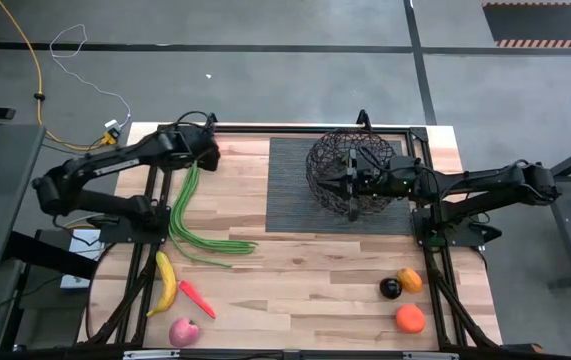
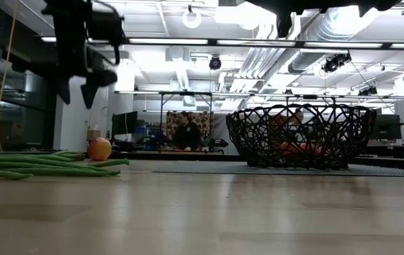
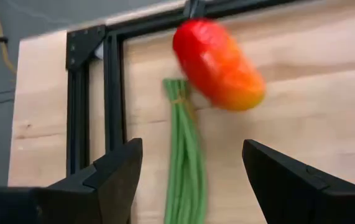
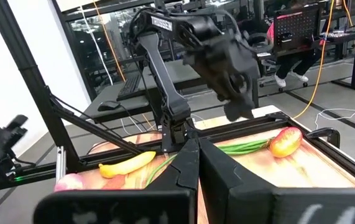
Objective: Build produce basket
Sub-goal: Put the leaf lettuce into the wire basket
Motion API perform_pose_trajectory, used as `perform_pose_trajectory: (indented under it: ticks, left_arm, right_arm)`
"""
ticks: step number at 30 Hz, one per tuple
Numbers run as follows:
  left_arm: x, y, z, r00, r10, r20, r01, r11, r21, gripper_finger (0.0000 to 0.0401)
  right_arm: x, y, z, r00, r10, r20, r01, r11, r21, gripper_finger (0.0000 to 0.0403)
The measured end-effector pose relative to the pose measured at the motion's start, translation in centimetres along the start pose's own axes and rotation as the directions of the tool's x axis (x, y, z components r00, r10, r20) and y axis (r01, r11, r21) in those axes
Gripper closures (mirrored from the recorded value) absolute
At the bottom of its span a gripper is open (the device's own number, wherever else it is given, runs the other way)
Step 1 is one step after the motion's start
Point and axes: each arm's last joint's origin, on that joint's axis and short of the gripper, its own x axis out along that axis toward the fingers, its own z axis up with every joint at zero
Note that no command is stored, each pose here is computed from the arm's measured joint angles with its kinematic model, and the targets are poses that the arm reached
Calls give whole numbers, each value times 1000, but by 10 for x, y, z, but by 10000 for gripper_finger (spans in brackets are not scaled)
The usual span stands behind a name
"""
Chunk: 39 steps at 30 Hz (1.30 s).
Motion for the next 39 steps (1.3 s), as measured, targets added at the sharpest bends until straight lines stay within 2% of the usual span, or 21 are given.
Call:
perform_pose_trajectory:
  ticks: [3,5,9,15,19,27,31,39]
  left_arm:
    - [23,0,-9,998,8,-63,-9,1000,-20,133]
    - [37,2,-13,996,-15,-90,8,997,-72,133]
    - [58,6,-16,995,-54,-80,41,988,-151,133]
    - [81,9,-15,997,-31,-64,19,984,-175,133]
    - [95,3,-9,999,-30,-45,23,989,-148,133]
    - [101,-9,-12,999,29,-14,-31,987,-160,133]
    - [109,-12,-16,997,54,-51,-64,973,-221,133]
    - [126,-18,-21,991,99,-86,-116,970,-214,133]
  right_arm:
    - [0,0,0,1000,-1,-3,1,1000,-2,403]
    - [0,0,0,1000,-1,-4,1,1000,-2,403]
    - [0,0,0,1000,-1,-4,1,1000,-3,403]
    - [0,0,0,1000,-1,-4,1,1000,0,403]
    - [0,0,0,1000,-1,-4,1,1000,18,403]
    - [0,0,-1,1000,-3,-7,3,999,42,403]
    - [0,0,-1,1000,-10,-5,10,999,44,403]
    - [0,0,-1,1000,-10,-5,10,998,60,403]
